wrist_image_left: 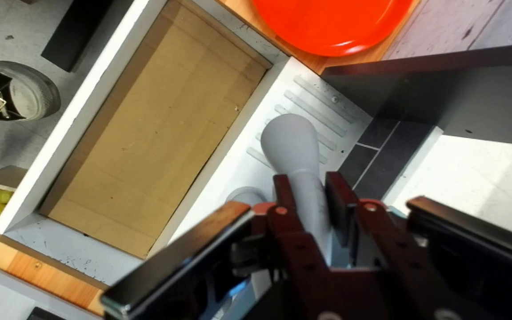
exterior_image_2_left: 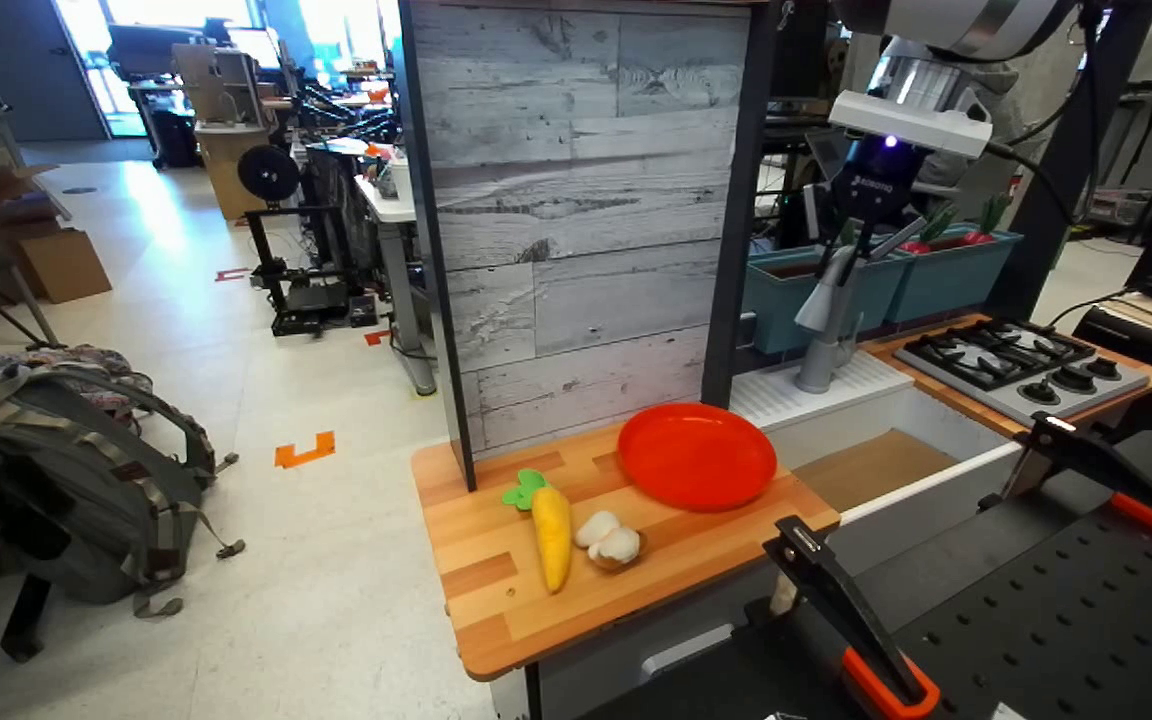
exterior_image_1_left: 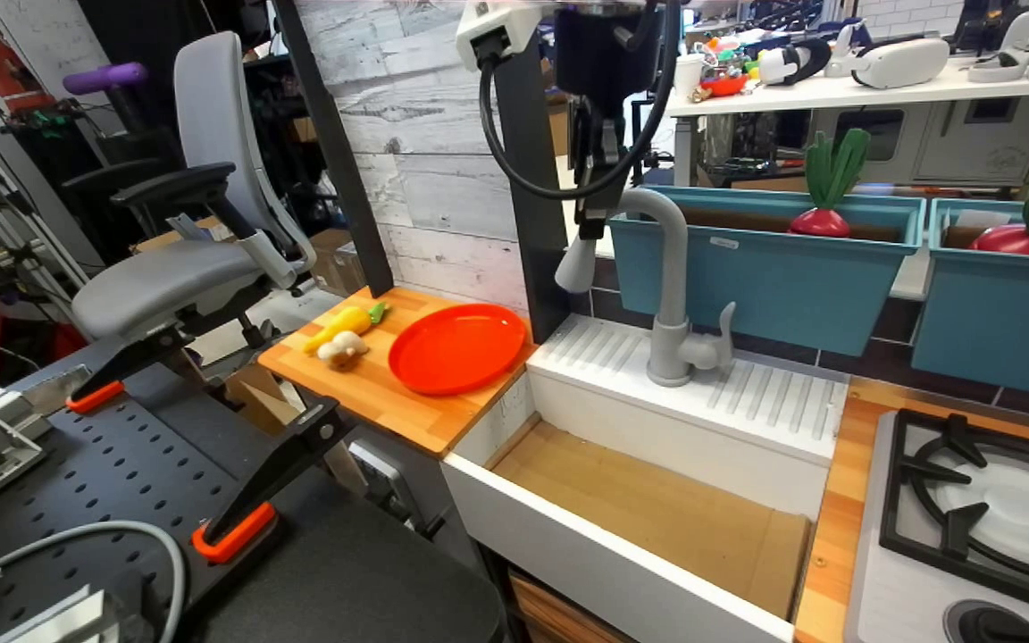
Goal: Turn the tap nozzle to the right
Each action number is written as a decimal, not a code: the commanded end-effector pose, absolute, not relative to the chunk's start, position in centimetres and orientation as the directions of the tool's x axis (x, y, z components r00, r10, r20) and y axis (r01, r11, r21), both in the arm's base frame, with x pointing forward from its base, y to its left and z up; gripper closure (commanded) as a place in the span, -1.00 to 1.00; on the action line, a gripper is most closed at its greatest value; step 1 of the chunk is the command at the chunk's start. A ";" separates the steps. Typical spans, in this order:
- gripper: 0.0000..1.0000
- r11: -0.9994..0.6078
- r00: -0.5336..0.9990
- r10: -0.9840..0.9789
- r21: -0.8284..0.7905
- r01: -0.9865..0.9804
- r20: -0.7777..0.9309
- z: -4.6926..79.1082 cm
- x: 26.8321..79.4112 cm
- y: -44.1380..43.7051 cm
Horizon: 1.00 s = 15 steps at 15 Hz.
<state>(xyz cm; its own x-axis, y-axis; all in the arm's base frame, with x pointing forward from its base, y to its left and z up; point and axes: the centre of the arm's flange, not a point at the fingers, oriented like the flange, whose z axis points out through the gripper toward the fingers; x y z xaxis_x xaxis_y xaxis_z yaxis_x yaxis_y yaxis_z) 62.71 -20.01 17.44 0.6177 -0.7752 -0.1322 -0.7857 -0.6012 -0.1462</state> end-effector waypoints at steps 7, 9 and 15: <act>0.88 -0.709 0.706 -0.704 0.031 -0.704 -0.070 15.9 58.5 -26.6; 0.88 -0.736 0.733 -0.677 0.038 -0.676 -0.071 16.2 58.6 -26.9; 0.88 -0.786 0.783 -0.618 0.039 -0.617 -0.065 16.7 58.3 -27.4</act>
